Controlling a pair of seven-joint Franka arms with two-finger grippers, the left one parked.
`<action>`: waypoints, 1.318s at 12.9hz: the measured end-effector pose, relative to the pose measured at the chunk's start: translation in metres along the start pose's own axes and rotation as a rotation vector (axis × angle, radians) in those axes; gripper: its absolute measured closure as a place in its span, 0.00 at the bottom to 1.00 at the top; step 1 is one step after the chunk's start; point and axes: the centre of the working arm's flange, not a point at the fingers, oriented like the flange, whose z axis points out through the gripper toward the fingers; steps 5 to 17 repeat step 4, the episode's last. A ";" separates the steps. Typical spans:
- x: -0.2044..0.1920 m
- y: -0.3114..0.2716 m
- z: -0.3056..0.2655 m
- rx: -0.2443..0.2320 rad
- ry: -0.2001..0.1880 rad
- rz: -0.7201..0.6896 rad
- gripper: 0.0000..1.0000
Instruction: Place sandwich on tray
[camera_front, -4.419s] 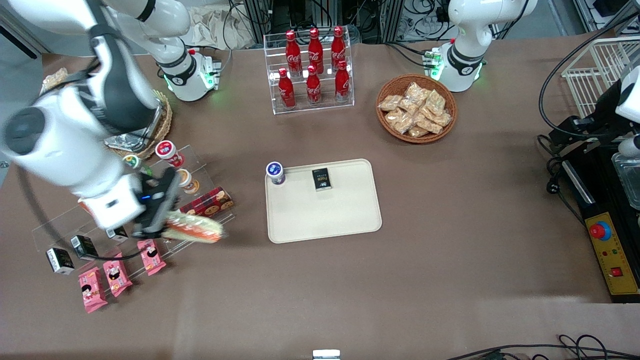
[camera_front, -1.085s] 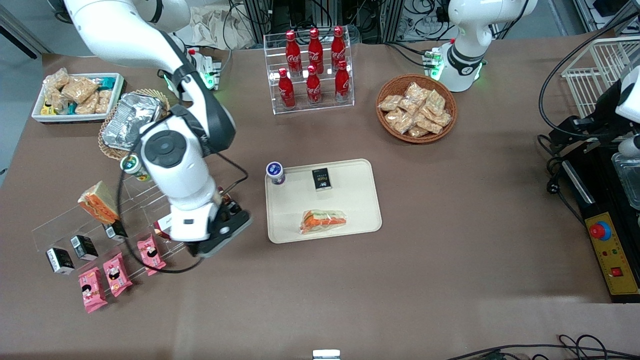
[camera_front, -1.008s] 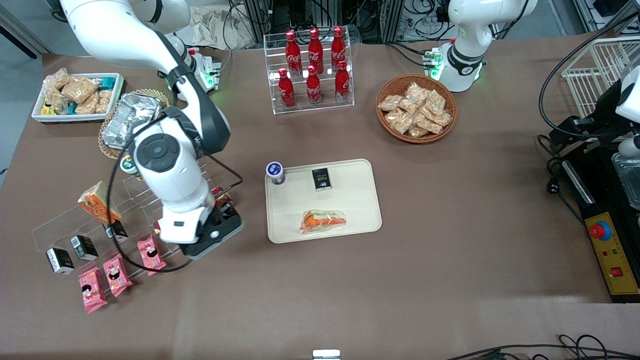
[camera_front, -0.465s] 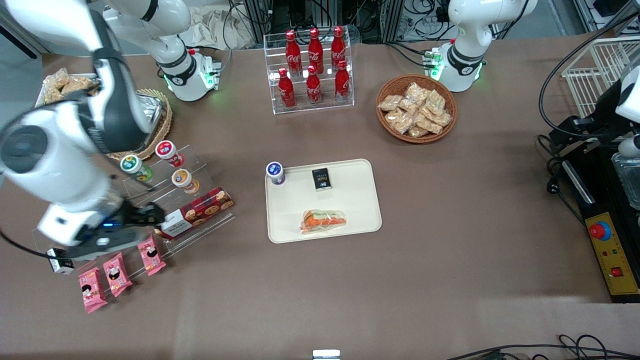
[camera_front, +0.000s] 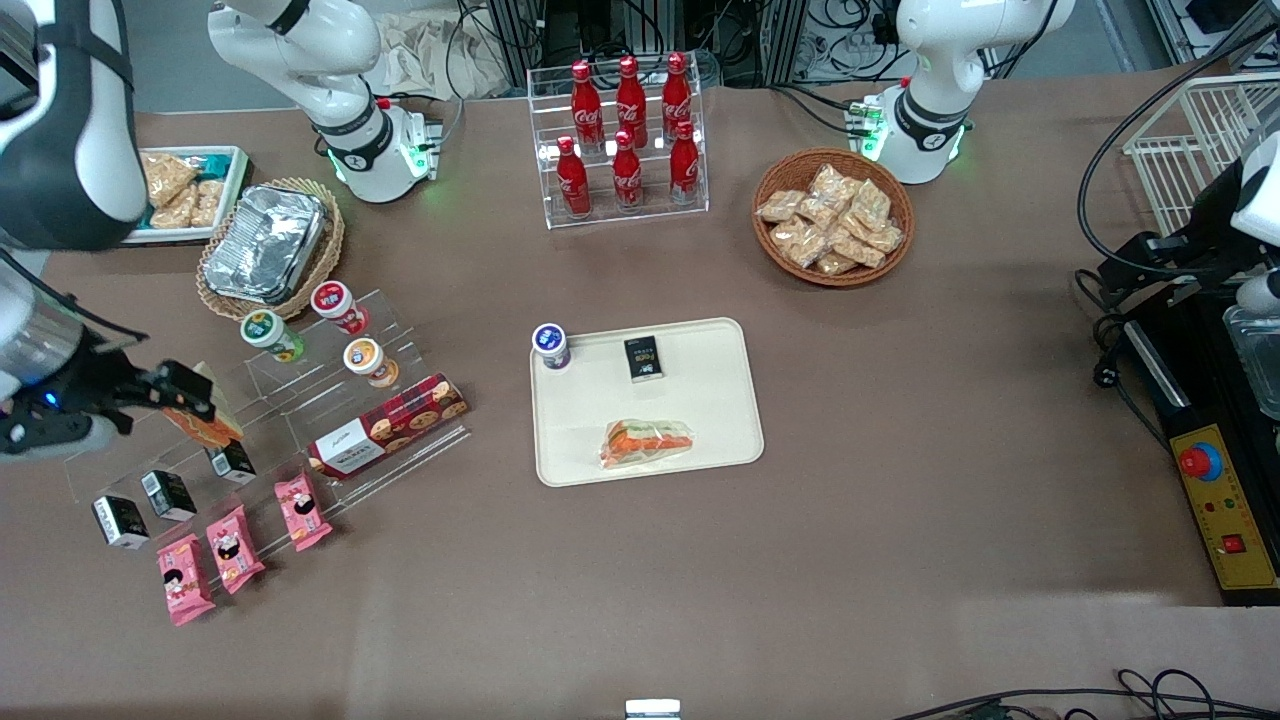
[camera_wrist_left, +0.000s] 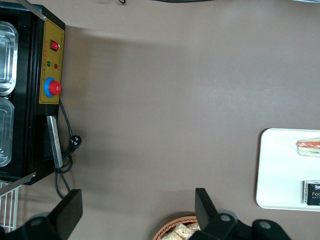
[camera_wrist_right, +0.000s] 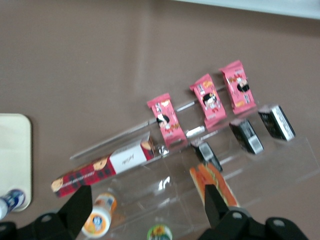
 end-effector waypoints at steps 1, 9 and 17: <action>-0.006 0.003 -0.008 -0.002 0.000 0.010 0.00; -0.018 0.017 -0.004 0.001 -0.053 0.061 0.00; -0.018 0.017 -0.004 0.001 -0.053 0.061 0.00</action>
